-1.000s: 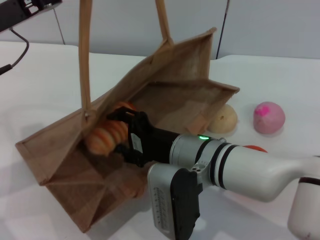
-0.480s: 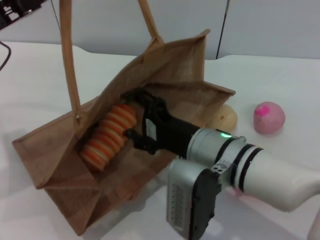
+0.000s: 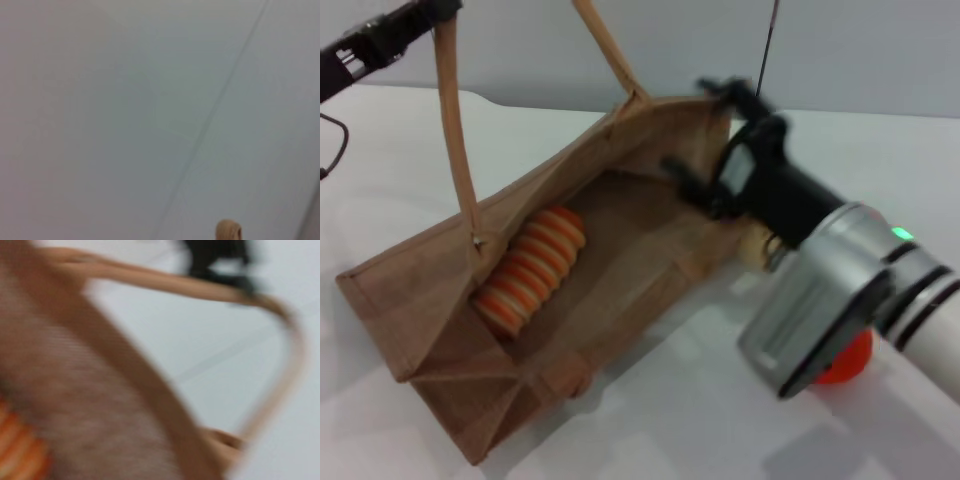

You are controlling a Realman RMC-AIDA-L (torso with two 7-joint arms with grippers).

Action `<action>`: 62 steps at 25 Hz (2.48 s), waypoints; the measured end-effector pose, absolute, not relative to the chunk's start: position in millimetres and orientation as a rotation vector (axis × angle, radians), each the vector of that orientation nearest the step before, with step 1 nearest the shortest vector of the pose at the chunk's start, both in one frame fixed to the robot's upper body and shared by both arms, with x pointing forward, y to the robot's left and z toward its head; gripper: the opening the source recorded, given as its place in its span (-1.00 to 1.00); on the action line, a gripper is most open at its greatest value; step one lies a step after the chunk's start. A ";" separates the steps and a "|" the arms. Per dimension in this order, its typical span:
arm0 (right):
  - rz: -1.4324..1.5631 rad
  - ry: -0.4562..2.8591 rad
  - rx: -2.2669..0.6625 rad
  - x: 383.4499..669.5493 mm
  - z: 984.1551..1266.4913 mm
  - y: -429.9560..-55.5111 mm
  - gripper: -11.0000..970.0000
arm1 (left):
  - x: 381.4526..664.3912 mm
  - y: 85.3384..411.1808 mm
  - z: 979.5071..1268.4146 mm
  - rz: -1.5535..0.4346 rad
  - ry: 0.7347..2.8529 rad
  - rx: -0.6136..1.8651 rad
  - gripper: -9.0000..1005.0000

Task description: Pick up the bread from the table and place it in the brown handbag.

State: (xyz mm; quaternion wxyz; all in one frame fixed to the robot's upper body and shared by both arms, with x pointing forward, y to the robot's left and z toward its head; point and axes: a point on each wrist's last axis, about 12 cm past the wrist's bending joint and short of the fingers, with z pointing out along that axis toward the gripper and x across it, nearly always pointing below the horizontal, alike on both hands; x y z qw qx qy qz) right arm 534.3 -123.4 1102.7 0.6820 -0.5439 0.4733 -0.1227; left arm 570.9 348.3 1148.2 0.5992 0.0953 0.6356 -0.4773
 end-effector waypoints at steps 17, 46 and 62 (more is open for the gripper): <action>-0.131 1.165 -0.443 534.0 1090.1 -211.3 0.85 | 579.7 347.0 1095.0 -0.653 1.494 -0.012 -0.62; -0.066 1.300 -0.075 539.2 1066.5 -254.8 0.84 | 570.7 292.1 1057.6 -0.075 1.387 -0.009 0.63; -0.064 1.372 -0.062 544.0 1059.0 -255.3 0.84 | 554.7 282.9 1060.1 0.026 1.297 0.045 0.62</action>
